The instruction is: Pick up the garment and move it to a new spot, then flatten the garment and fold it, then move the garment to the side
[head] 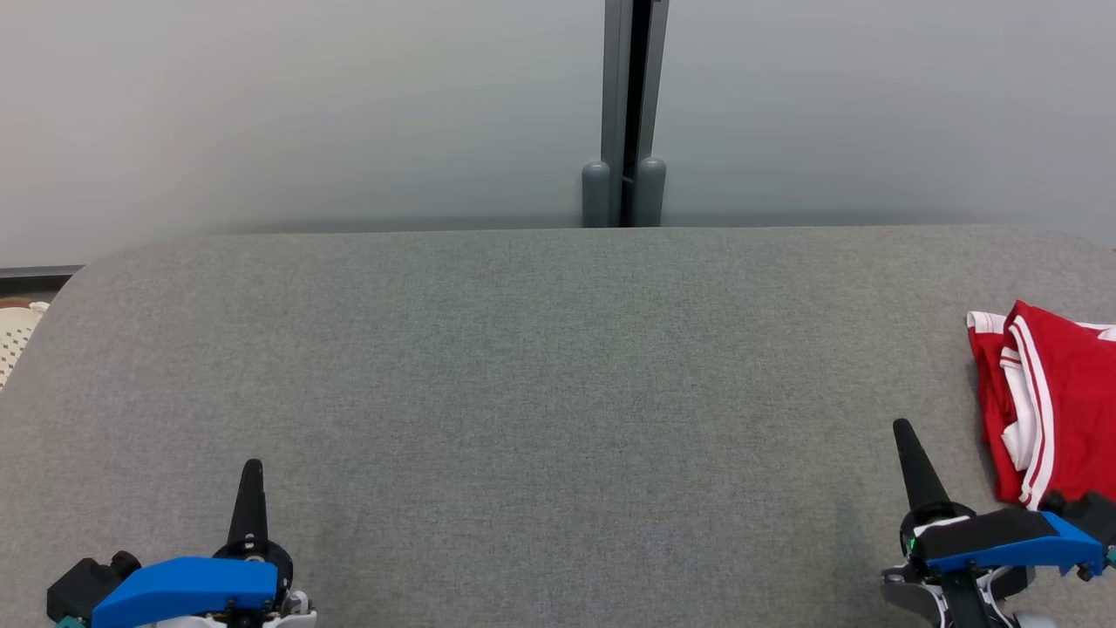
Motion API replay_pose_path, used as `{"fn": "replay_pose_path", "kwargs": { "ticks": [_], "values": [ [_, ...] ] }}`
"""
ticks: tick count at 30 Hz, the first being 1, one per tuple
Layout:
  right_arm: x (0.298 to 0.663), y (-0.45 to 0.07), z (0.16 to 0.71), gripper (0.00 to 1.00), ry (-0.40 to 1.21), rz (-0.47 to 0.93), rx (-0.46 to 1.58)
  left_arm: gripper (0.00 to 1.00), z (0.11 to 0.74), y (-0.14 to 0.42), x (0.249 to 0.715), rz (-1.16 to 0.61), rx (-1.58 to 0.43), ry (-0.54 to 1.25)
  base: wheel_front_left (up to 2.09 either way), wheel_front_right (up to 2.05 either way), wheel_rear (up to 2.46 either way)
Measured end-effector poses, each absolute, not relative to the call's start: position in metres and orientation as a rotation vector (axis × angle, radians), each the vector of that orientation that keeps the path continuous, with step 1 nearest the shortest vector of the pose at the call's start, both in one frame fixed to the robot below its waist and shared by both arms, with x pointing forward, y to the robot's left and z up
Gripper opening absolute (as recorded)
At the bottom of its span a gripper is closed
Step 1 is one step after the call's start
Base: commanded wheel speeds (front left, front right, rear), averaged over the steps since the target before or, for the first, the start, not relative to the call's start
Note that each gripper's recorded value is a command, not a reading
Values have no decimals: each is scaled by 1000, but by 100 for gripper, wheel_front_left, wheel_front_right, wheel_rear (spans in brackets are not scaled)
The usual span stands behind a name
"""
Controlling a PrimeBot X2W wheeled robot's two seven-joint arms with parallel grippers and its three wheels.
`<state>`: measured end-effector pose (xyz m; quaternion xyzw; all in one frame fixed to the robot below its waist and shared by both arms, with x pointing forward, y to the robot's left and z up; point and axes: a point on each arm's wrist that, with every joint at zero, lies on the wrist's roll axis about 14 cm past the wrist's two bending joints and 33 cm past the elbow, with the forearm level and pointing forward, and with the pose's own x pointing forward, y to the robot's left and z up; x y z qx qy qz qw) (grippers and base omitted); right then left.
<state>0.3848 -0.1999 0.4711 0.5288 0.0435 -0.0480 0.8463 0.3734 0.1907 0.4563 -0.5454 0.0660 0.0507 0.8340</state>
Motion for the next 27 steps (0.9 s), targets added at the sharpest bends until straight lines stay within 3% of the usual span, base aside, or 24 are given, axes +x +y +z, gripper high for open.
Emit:
{"fn": "replay_pose_path", "kwargs": {
  "ticks": [27],
  "values": [
    [388,-200,489,0,46,-62,1362,0,480,194,383,65,-1380,77,0,0,0]
  ]
}}
